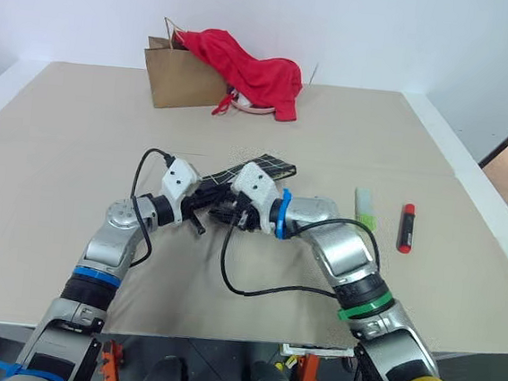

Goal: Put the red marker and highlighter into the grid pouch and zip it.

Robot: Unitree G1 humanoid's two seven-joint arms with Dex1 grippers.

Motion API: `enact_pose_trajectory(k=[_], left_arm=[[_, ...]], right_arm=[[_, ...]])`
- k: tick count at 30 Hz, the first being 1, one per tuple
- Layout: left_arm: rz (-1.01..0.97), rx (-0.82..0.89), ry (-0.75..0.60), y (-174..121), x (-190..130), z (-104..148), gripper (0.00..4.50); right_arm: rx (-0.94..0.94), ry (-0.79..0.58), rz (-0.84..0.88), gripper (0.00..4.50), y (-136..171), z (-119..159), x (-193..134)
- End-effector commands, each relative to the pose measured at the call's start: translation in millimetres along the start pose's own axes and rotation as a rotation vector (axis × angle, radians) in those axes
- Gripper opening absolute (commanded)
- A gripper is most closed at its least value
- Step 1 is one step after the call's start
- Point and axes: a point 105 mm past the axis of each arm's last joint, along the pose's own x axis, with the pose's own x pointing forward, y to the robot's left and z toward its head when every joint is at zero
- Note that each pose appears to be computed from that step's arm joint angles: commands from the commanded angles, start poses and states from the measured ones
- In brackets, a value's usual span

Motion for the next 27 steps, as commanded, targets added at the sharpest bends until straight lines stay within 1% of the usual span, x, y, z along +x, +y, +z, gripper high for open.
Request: enact_pose_trajectory(k=[1, 4, 6, 8, 9, 12, 14, 16, 21, 24, 27], left_arm=[[0.007, 0.026, -0.041, 2.8, -2.1, 11.1, 0.0], [-0.002, 0.022, -0.049, 0.5, -2.0, 12.0, 0.0], [-0.022, 0.015, -0.062, -3.1, -1.8, 14.1, 0.0], [-0.04, 0.009, -0.075, -6.3, -2.0, 16.2, 0.0], [-0.06, 0.007, -0.084, -9.7, -2.4, 18.0, 0.0], [-0.119, 0.008, -0.094, -18.6, -4.0, 20.9, 0.0], [-0.126, 0.009, -0.093, -19.2, -4.3, 21.0, 0.0], [-0.127, 0.009, -0.095, -18.5, -3.9, 21.6, 0.0], [-0.169, 0.006, -0.108, -26.8, -0.6, 25.0, 0.0], [-0.181, 0.002, -0.107, -30.3, -0.6, 25.0, 0.0], [-0.186, 0.001, -0.104, -32.0, -3.3, 24.7, 0.0]], right_arm=[[0.064, -0.115, 0.08, 3.5, 15.5, 23.1, -36.8], [0.12, -0.085, -0.037, 3.5, 4.2, 5.0, -85.8], [0.124, -0.055, -0.16, 3.5, -8.2, -1.7, -118.7], [0.131, -0.04, -0.264, 3.5, -20.1, -3.6, -139.0], [0.123, -0.018, -0.358, 3.5, -32.0, -6.7, -154.0], [0.177, 0.049, -0.606, 3.5, -59.8, -20.7, -194.7], [0.22, 0.091, -0.714, 3.5, -69.6, -32.4, -206.7], [0.24, 0.138, -0.786, 3.5, -73.9, -44.2, -212.1], [0.311, 0.13, -0.857, 3.5, -81.0, -62.1, -215.7], [0.34, 0.187, -0.955, 3.5, -91.3, -82.6, -226.9], [0.379, 0.22, -1.045, 3.5, -97.0, -97.5, -240.3]])
